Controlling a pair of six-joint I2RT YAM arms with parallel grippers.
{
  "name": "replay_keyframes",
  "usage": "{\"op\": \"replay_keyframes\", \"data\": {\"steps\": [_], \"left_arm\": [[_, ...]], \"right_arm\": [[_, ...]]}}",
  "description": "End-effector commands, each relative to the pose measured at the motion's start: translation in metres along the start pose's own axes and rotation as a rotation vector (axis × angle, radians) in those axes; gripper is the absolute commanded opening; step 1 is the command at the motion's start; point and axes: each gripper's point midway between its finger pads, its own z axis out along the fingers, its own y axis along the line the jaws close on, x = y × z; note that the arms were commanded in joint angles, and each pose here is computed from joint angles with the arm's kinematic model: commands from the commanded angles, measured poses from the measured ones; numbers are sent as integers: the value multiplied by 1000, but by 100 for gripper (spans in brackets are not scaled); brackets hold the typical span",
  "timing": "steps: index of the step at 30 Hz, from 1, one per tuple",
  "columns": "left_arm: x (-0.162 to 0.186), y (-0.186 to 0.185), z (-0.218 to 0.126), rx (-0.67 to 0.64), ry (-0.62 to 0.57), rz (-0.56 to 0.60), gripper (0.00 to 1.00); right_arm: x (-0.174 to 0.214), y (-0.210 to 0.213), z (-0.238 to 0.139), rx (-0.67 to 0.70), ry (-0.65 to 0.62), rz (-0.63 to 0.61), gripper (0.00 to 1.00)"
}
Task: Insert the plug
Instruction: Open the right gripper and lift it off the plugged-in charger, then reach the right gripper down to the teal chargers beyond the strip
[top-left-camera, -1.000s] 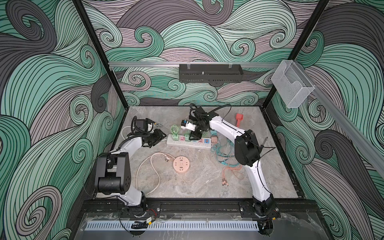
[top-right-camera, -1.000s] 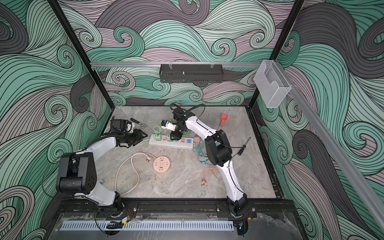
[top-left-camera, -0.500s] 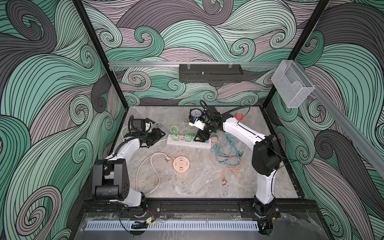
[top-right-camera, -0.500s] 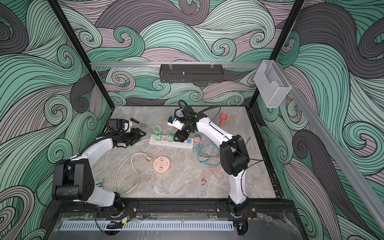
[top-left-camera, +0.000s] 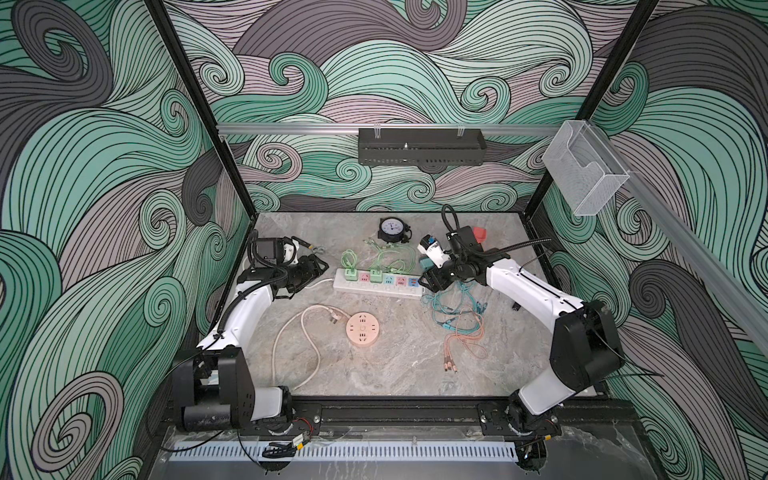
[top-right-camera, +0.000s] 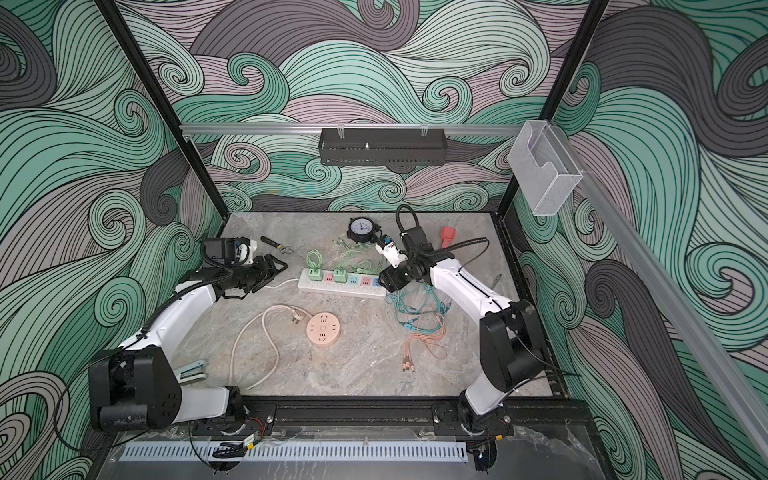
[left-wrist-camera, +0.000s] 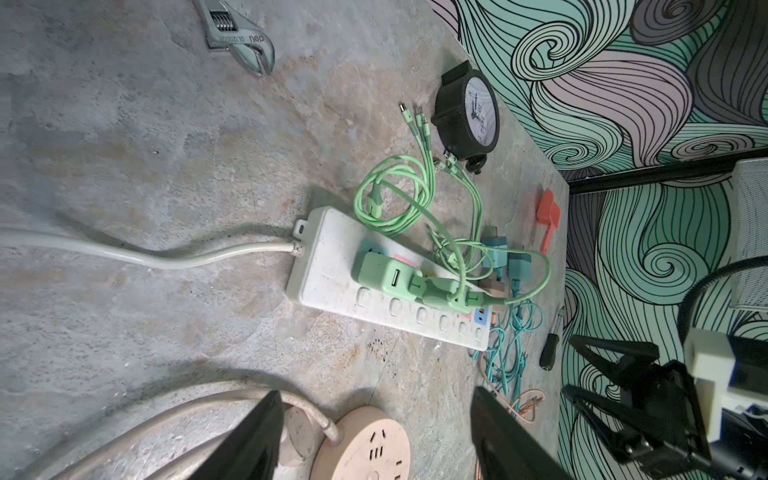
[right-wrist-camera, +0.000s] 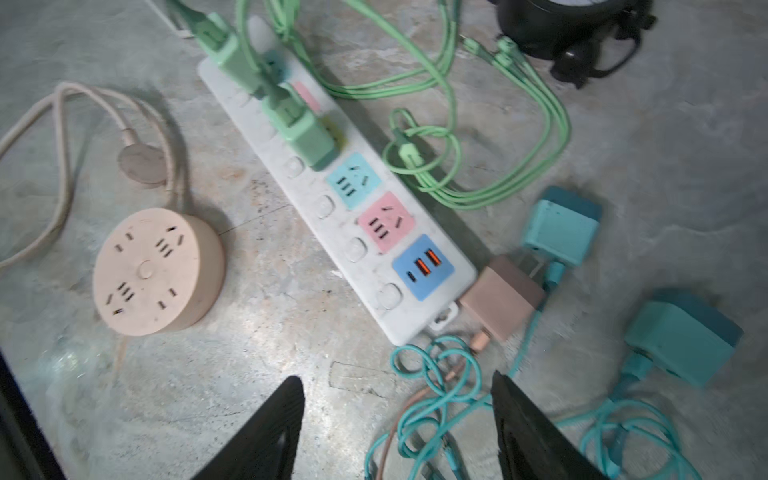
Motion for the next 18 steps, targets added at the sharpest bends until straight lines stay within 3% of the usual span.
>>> {"op": "replay_keyframes", "data": {"steps": [1, 3, 18], "left_arm": [[-2, -13, -17, 27, -7, 37, 74], [-1, -17, -20, 38, -6, 46, 74], [11, -30, -57, 40, -60, 130, 75]], "right_arm": [[-2, -52, -2, 226, -17, 122, 70], [2, -71, -1, 285, 5, 149, 70], [-10, -95, 61, 250, 104, 183, 70]]}}
